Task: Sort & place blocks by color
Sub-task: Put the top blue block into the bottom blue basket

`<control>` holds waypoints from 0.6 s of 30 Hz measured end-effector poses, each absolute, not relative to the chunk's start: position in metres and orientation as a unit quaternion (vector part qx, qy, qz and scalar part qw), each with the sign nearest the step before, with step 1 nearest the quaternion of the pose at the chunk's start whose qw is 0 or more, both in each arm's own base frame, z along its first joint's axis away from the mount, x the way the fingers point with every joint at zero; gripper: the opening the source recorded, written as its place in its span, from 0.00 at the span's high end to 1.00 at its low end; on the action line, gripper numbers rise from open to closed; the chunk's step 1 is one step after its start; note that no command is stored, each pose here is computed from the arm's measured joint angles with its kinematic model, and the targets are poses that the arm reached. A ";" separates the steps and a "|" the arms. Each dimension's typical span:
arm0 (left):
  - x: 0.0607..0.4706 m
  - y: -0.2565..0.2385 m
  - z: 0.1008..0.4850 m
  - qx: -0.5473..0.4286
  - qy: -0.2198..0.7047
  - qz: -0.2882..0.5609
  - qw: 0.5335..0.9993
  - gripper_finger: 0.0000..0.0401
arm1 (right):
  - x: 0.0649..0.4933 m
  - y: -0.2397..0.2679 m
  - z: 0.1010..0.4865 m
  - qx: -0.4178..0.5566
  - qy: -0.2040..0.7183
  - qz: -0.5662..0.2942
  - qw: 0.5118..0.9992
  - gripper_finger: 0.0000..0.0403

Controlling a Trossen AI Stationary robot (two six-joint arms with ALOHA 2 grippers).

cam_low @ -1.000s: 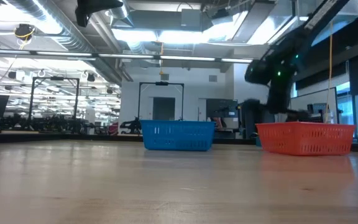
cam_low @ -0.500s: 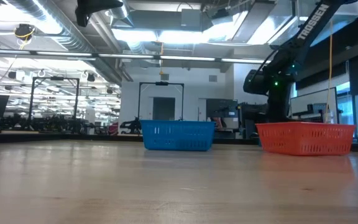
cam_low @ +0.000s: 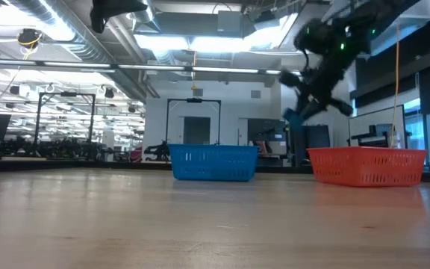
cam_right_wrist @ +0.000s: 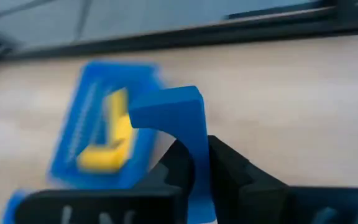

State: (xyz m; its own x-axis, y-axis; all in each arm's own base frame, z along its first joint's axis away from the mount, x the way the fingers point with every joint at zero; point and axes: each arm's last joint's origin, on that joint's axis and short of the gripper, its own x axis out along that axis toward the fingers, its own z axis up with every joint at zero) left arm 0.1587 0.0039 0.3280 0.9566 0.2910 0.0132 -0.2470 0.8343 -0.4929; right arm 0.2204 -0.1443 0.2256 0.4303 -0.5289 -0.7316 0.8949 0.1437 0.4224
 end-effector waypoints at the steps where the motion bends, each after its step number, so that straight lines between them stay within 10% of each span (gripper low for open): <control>1: 0.159 0.004 0.328 -0.251 -0.045 0.145 0.956 0.41 | 0.229 -0.131 0.228 0.429 0.212 -0.471 0.741 0.91; 18: 0.158 0.005 0.328 -0.253 -0.049 0.154 0.954 0.41 | 0.347 -0.007 0.186 0.465 0.186 -0.316 0.806 0.91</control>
